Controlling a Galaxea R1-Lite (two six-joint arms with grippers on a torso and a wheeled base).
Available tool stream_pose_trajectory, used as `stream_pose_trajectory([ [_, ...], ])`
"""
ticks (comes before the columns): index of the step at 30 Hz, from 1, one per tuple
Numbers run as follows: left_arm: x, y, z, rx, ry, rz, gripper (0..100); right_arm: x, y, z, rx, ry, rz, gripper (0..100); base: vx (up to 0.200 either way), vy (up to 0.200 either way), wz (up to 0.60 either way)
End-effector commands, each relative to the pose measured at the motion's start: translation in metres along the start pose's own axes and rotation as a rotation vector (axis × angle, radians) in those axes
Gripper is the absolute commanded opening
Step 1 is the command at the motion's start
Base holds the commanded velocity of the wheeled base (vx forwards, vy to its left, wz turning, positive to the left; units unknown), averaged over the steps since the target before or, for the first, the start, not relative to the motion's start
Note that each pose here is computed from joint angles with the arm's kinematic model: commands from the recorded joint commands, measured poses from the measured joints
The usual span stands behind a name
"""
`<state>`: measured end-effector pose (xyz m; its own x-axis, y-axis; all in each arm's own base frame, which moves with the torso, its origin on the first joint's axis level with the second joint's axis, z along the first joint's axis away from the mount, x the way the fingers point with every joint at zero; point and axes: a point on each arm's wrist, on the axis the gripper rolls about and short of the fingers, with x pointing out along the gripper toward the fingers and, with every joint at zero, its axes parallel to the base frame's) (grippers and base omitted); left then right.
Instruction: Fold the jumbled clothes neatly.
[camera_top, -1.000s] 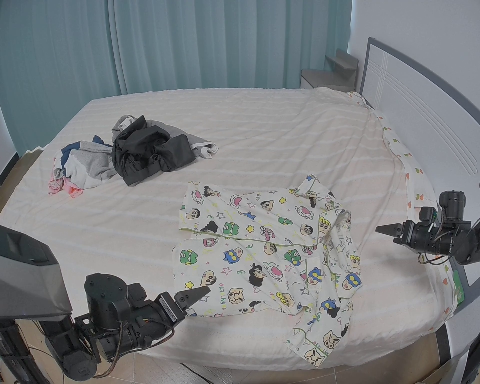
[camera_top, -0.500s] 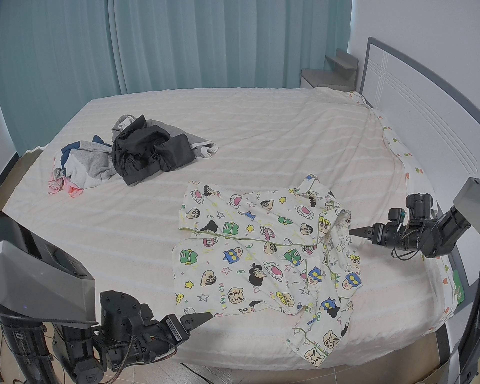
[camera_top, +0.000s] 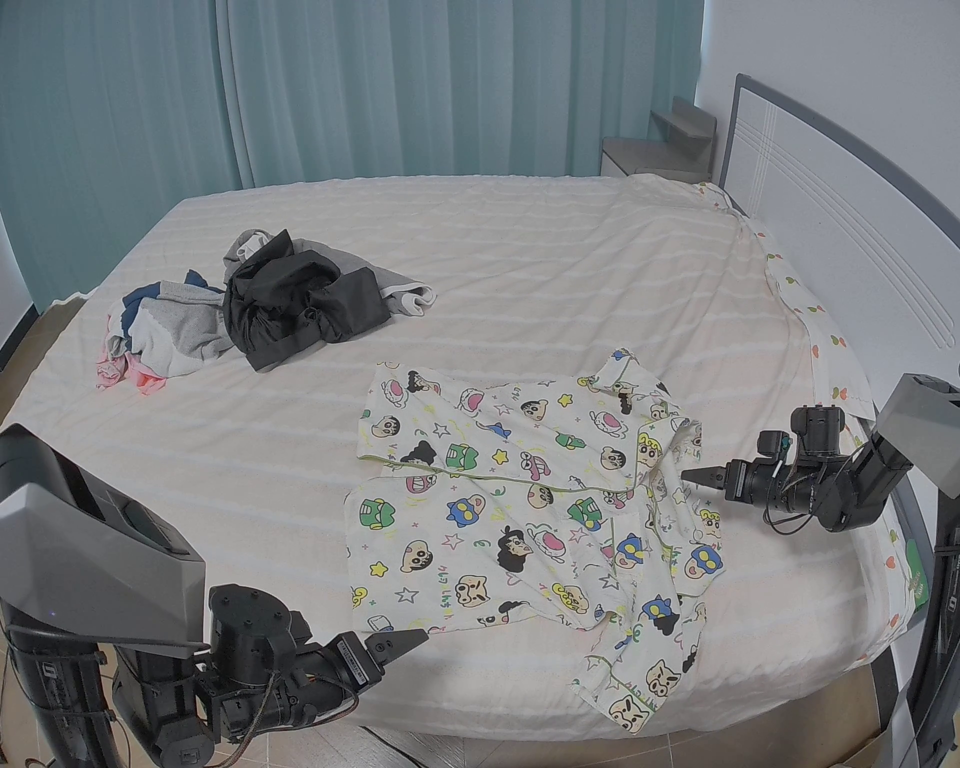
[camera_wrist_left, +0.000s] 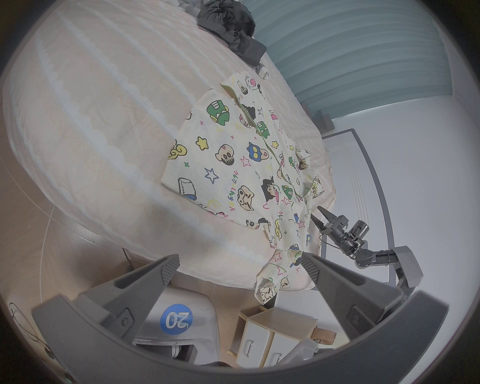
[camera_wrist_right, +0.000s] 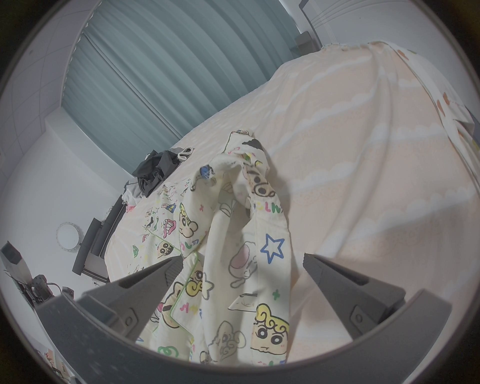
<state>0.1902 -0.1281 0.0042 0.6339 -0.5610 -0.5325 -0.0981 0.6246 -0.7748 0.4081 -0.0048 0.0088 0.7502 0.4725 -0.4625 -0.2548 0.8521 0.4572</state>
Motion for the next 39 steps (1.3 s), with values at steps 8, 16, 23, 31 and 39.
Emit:
stream_pose_trajectory([
  [8,0.001,0.0,0.0,0.001,-0.004,-0.008,100,0.014,-0.008,-0.005,0.043,0.008,0.001,100,0.0,0.0,0.0],
  [16,0.003,0.0,0.001,0.001,-0.007,-0.01,100,0.016,-0.01,0.002,0.121,-0.014,0.004,100,0.0,0.0,0.0],
  [23,0.003,0.0,0.001,0.004,-0.007,-0.01,100,0.021,-0.015,-0.007,0.135,0.006,-0.003,100,0.0,0.0,0.0],
  [31,0.003,0.0,0.001,0.004,-0.007,-0.01,100,0.022,-0.018,-0.003,0.176,-0.022,-0.011,0,0.0,0.0,0.0],
  [39,0.003,0.0,0.001,0.004,-0.01,-0.009,100,0.018,-0.024,-0.001,0.18,-0.051,-0.037,0,0.0,0.0,0.0],
])
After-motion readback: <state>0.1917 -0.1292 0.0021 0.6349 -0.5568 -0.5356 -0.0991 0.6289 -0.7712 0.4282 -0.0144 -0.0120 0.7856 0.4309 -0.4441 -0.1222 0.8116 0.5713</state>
